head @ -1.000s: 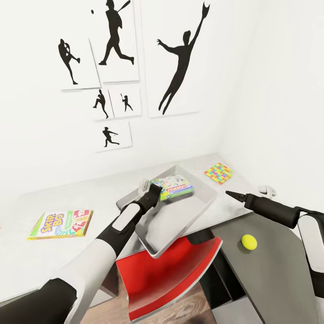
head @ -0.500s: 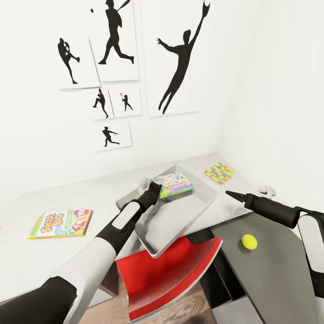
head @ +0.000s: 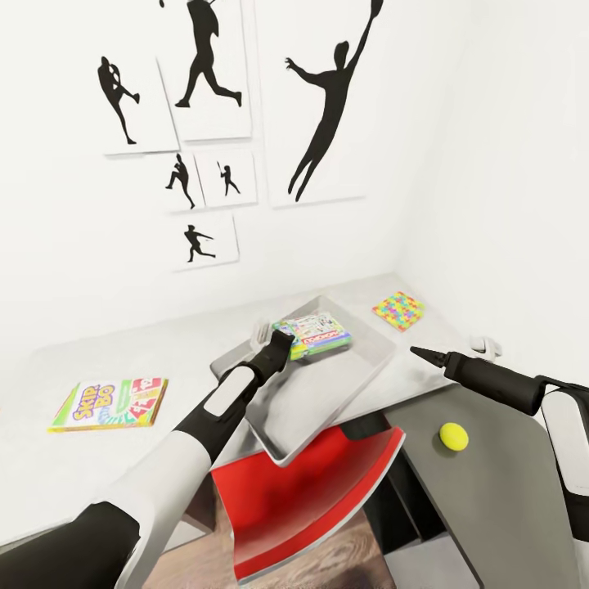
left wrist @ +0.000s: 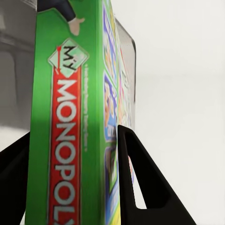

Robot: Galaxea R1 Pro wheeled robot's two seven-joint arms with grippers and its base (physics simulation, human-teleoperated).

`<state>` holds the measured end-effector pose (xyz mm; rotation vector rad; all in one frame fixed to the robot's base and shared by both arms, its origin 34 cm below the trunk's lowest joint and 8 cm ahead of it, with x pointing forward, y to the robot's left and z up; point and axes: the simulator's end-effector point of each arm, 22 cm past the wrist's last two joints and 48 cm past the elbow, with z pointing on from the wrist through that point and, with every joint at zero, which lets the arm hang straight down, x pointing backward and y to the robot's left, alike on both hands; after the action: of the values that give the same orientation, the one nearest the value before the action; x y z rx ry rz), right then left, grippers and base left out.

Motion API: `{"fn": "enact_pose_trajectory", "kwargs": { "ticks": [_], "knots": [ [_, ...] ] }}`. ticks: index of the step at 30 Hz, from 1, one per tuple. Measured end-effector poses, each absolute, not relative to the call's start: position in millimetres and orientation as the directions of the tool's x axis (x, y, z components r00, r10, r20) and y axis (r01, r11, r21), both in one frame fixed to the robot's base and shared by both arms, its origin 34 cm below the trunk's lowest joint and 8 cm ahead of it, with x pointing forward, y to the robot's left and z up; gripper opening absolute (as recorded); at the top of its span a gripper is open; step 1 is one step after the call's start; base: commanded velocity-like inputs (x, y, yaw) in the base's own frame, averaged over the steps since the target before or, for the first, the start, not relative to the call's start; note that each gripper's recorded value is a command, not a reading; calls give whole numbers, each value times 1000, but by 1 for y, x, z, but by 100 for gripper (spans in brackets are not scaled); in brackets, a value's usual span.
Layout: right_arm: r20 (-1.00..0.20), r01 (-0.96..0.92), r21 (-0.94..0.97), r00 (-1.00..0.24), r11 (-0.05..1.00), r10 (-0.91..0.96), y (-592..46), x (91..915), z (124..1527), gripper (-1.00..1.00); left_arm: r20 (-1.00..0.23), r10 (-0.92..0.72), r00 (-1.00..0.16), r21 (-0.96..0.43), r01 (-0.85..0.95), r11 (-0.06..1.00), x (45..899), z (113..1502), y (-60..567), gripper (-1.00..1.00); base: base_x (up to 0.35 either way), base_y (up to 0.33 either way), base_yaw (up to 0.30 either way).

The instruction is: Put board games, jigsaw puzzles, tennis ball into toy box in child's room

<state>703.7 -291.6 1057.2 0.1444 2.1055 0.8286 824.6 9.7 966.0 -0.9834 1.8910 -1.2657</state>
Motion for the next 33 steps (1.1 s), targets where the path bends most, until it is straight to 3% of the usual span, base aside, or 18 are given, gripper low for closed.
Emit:
{"fn": "enact_pose_trajectory", "kwargs": {
  "ticks": [33],
  "knots": [
    [-652, -162, 612, -658, 774, 378, -292, 705, 1037, 100, -89, -856, -509, -933, -259, 251, 823, 942, 10, -100, 0, 0, 0]
  ]
}}
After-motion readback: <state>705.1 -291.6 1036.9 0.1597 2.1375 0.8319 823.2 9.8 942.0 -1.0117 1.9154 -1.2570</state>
